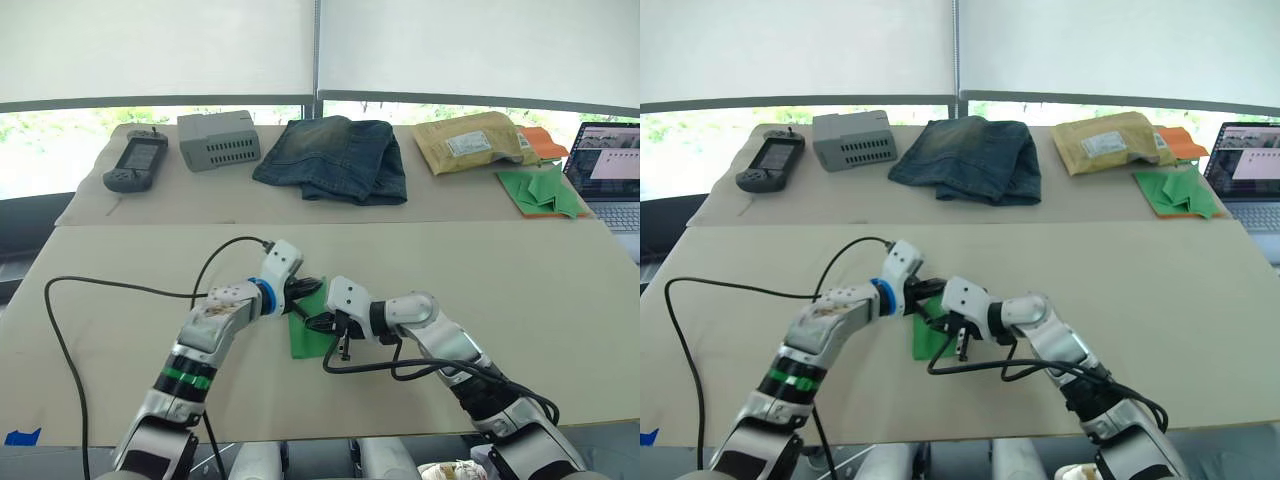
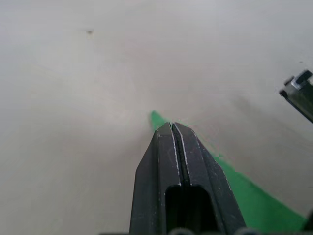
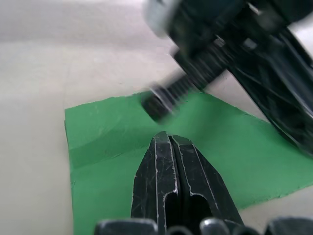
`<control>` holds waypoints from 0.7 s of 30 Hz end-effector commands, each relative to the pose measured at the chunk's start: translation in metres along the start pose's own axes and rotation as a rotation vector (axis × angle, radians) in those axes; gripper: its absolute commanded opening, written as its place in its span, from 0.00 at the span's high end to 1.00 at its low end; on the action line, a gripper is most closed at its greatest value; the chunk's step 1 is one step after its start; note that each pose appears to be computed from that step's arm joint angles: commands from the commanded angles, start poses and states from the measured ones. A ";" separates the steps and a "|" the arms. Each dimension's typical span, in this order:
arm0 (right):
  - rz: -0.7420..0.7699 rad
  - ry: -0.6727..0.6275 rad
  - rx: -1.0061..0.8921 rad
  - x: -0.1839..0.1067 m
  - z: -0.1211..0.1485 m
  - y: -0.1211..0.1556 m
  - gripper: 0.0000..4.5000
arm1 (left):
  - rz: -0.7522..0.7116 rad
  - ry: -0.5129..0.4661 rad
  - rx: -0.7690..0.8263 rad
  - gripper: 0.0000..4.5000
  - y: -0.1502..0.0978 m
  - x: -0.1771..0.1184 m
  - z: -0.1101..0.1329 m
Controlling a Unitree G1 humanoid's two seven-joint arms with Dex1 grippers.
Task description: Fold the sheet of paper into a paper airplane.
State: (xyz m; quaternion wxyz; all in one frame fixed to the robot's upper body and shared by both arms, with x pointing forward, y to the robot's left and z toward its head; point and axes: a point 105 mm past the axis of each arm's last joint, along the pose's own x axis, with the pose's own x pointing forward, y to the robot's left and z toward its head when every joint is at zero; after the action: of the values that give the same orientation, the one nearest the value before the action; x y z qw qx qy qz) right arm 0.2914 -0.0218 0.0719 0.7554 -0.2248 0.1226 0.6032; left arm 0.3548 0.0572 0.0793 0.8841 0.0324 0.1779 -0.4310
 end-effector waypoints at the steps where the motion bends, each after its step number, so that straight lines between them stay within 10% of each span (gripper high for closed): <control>1: -0.007 0.082 0.068 -0.001 -0.023 0.005 1.00 | -0.006 0.000 0.047 1.00 0.004 0.012 0.006; 21: 0.000 0.092 0.067 -0.002 -0.025 0.005 1.00 | 0.026 0.053 -0.015 1.00 -0.007 -0.038 -0.034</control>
State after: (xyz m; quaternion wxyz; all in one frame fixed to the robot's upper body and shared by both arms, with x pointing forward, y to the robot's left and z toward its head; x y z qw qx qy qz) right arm 0.2897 -0.0248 0.0701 0.7616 -0.2240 0.1310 0.5938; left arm 0.3242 0.0854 0.0709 0.8878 0.0428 0.1807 -0.4211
